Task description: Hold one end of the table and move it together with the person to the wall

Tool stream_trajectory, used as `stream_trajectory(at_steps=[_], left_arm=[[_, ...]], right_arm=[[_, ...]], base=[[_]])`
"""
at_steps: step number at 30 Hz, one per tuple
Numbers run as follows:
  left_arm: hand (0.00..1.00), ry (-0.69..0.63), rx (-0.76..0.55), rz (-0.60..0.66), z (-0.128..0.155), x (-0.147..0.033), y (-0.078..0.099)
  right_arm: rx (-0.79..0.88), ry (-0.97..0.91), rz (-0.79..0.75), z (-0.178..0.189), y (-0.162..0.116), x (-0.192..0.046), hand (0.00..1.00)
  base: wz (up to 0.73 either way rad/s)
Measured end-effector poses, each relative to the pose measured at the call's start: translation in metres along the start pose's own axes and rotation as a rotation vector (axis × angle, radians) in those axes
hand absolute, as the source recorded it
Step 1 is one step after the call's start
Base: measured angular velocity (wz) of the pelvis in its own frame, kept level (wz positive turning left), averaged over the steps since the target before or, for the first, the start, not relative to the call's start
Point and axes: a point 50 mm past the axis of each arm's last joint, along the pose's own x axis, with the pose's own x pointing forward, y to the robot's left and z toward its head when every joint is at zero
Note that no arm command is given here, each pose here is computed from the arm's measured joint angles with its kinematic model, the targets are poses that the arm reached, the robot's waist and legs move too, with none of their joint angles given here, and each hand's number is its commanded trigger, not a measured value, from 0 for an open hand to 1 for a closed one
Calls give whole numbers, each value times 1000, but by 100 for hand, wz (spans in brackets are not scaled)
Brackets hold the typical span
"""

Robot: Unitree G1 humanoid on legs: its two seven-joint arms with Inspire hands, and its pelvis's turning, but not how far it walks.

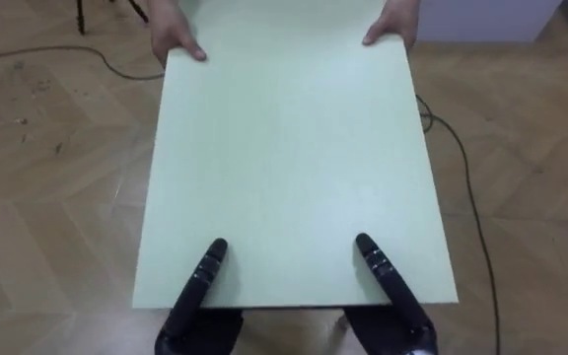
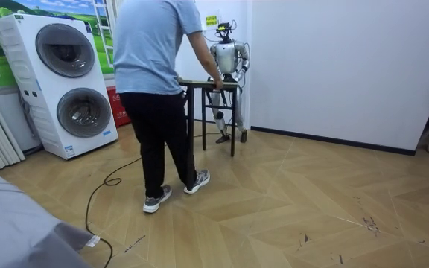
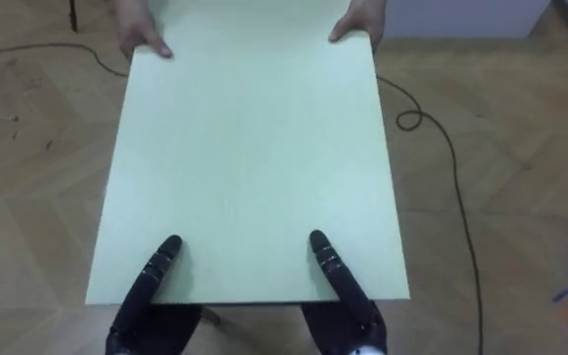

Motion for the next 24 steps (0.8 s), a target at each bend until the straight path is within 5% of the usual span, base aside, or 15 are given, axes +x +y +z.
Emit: stream_trajectory(at_steps=[11, 16, 24], left_arm=[[100, 7, -18, -6, -8, 9, -13], [100, 8, 18, -47, -3, 27, -32], [100, 28, 6, 2, -12, 20, -20]], right_arm=[[-34, -45, -1, 8, 4, 6, 100], [-16, -87, 29, 18, 13, 16, 100], [-14, -71, -22, 13, 1, 5, 100]], base=[[28], [47], [2]])
